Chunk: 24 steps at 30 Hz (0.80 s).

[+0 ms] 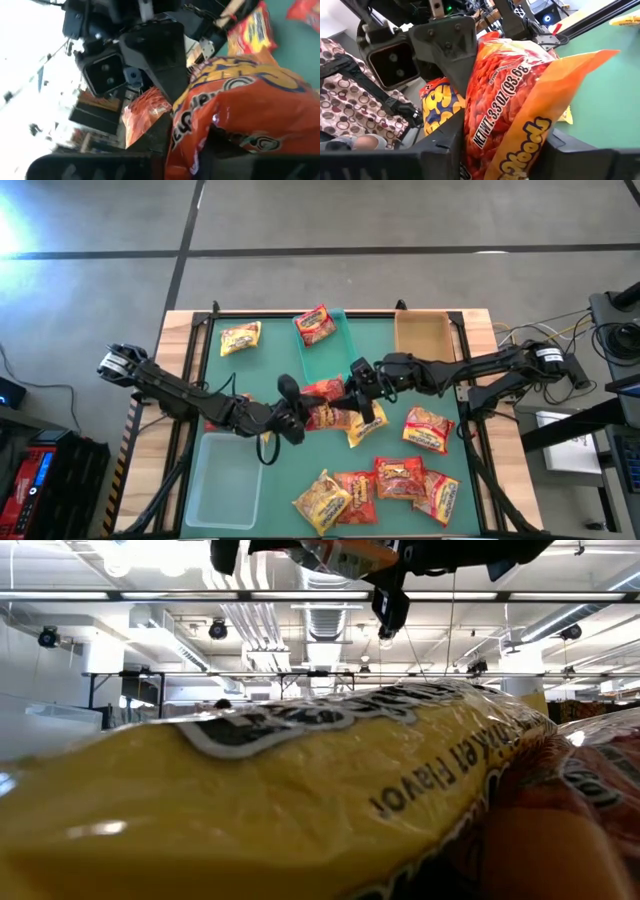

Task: Sort Maruchan noodles
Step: Put the top left orange noodle pack into the orange bin

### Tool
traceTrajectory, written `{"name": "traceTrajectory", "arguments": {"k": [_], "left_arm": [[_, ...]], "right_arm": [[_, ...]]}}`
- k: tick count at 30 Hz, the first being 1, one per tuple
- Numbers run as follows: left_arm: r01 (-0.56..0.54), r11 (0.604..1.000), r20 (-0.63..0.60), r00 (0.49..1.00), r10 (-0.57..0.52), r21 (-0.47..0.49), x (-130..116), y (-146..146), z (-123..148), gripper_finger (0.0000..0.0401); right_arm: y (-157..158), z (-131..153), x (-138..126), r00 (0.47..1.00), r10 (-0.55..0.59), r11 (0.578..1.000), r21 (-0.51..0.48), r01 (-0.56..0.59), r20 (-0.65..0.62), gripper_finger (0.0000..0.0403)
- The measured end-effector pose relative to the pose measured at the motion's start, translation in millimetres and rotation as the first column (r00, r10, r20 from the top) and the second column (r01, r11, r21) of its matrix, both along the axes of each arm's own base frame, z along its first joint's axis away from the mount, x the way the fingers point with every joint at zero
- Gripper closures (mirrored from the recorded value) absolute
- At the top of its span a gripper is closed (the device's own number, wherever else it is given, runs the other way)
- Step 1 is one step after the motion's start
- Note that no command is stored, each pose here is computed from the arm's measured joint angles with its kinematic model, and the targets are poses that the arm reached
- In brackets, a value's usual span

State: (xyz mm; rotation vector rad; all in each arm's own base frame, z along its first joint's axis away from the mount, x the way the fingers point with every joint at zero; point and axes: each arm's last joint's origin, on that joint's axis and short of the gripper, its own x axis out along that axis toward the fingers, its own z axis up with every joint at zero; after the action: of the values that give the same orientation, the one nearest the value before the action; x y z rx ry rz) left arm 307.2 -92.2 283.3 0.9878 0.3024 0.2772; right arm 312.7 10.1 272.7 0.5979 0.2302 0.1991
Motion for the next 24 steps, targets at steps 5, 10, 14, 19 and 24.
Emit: {"name": "traceTrajectory", "arguments": {"k": [5,10,14,19,24], "left_arm": [[-0.008,1.0,-0.005,1.0,0.008,-0.021,0,0,1,0.0339],[-0.025,0.993,0.007,1.0,0.026,-0.119,0,0,-1,0.0308],[-0.037,0.991,0.012,0.999,0.039,-0.126,0,1,-1,0.0286],[-0.046,0.989,0.021,0.999,0.049,-0.142,0,2,0,0.0262],[-0.047,0.986,0.028,0.998,0.052,-0.158,0,2,0,0.0234]], "right_arm": [[0,0,0,1.0,0.0,1.0,0.003,0.0,-0.004,0.0288],[-1,-1,0,1.0,-0.007,0.999,0.036,0.008,-0.023,0.029],[-6,-2,0,0.999,-0.018,0.998,0.052,0.019,-0.033,0.0293],[-11,-4,-1,0.998,-0.033,0.998,0.055,0.037,-0.062,0.0295],[-12,-5,-1,0.997,-0.037,0.998,0.055,0.041,-0.072,0.0296]]}}
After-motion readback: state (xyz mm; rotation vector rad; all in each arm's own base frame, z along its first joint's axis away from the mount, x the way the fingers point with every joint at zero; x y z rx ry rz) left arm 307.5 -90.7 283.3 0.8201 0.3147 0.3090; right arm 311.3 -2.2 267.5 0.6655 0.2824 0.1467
